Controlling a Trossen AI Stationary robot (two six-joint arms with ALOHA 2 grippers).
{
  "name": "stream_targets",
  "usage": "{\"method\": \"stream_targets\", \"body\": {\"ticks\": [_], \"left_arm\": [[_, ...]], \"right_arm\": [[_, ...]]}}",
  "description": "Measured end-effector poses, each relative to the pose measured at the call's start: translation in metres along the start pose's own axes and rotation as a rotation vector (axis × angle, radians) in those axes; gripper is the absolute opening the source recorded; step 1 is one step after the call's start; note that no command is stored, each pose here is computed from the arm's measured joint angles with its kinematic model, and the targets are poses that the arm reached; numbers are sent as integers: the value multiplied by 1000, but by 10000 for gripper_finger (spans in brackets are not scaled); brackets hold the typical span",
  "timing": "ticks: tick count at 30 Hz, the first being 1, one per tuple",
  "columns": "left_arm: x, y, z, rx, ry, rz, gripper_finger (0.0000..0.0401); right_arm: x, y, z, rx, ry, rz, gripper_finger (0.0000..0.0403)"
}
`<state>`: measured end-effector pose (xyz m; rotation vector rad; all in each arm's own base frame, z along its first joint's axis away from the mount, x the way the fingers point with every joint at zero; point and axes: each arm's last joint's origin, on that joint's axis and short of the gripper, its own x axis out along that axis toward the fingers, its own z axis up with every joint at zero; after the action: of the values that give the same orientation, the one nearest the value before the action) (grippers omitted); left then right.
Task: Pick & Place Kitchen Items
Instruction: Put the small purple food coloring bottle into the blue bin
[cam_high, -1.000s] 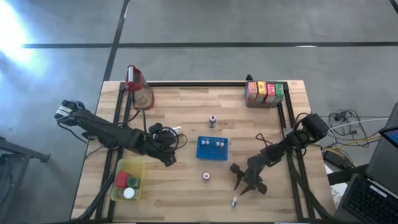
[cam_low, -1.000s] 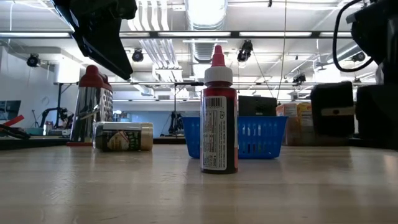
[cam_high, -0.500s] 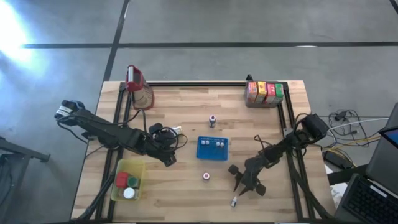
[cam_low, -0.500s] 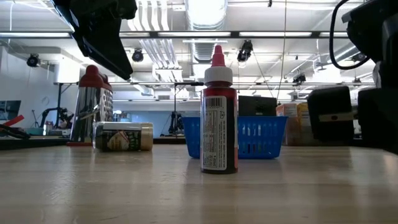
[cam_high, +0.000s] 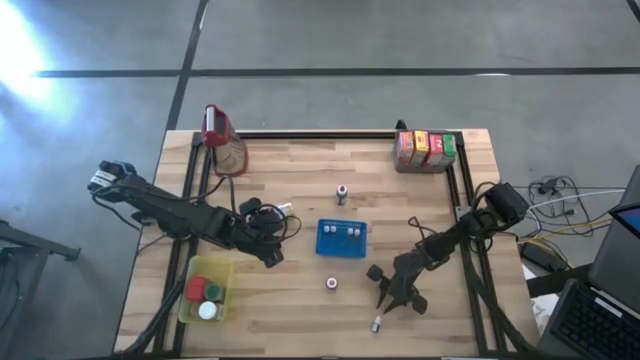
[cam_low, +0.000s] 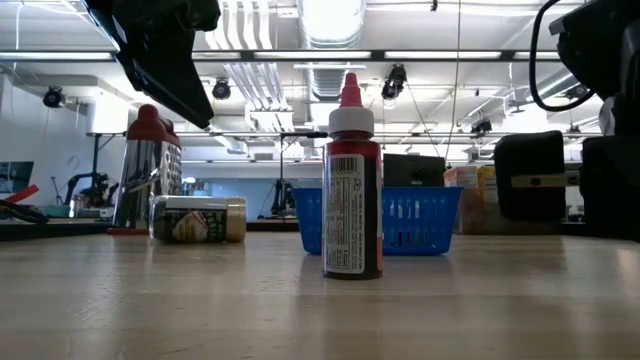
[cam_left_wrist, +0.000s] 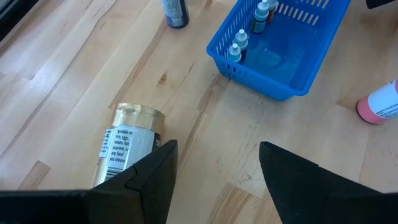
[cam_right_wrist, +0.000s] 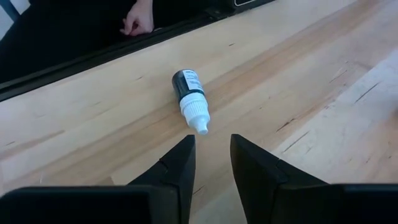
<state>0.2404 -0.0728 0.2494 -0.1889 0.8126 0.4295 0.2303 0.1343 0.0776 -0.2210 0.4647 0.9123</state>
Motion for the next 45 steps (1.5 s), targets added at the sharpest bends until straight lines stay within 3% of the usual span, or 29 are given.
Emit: {"method": "stream_targets", "body": {"ticks": [8,16,25,34,45], "left_arm": [[0,0,0,0,0,0,232],[0,0,0,-1,-1,-1,232],[0,0,1,-4,-5,-4,232],[0,0,1,-4,-5,-4,232],[0,0,1,-4,-5,-4,232]], "right_arm": [[3,-2,3,-76,-10,-2,140],[21,-8,-4,-66,6,26,168],[37,-10,-11,-4,-87,133,145],[43,-11,-9,17,-93,154,118],[45,-13,-6,61,-99,130,161]]}}
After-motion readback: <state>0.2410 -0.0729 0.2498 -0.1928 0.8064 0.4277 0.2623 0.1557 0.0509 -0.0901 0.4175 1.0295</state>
